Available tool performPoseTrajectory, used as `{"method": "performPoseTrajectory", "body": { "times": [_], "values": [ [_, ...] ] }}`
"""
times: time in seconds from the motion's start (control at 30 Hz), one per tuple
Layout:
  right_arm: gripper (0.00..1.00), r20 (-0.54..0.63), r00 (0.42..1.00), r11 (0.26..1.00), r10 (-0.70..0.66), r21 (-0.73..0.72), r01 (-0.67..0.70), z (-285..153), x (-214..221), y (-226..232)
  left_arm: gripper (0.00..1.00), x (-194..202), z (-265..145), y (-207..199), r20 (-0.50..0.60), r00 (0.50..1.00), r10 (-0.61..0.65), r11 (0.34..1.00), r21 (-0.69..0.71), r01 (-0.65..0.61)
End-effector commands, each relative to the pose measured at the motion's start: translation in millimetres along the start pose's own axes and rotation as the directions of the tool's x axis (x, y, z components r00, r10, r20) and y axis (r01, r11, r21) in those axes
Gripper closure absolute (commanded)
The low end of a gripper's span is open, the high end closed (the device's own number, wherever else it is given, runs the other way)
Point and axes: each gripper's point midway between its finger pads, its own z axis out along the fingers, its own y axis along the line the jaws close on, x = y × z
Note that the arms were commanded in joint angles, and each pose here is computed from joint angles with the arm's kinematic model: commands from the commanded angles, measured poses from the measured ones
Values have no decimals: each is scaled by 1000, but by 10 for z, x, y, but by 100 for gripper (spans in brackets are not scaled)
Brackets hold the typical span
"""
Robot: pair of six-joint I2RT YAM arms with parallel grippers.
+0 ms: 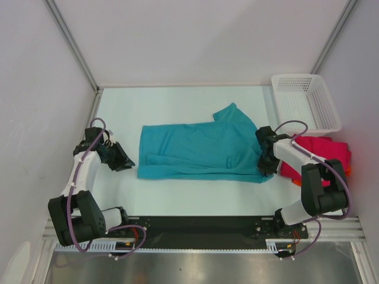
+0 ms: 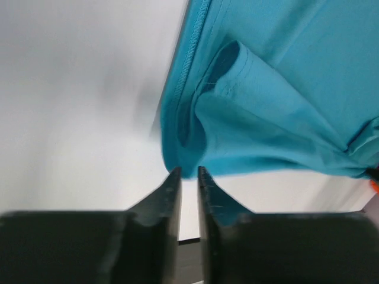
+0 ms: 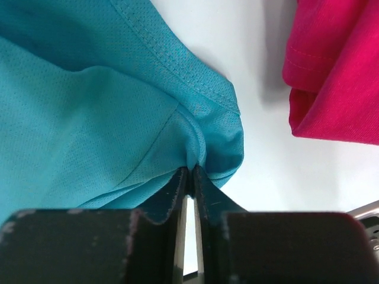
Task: Fold and stack the t-shirts
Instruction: Fold the flattened tshirt in 1/3 of the way
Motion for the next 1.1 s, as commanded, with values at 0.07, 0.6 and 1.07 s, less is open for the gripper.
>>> {"method": "performPoseTrajectory", "body": {
  "times": [0.07, 0.6, 1.07],
  "values": [
    [70, 37, 999, 1000, -10, -22, 11, -173, -81, 18, 52, -137, -137, -169, 66, 997, 43, 996, 81, -48],
    [57, 150, 981, 983, -127, -115, 145, -536, -538, 991, 46, 31, -64, -251, 18, 999, 33, 985, 170, -36],
    [57, 109, 966, 966, -234, -89, 244, -190, -514, 1461, 46, 31, -55, -229, 22, 999, 38, 986, 159, -41]
  ]
}}
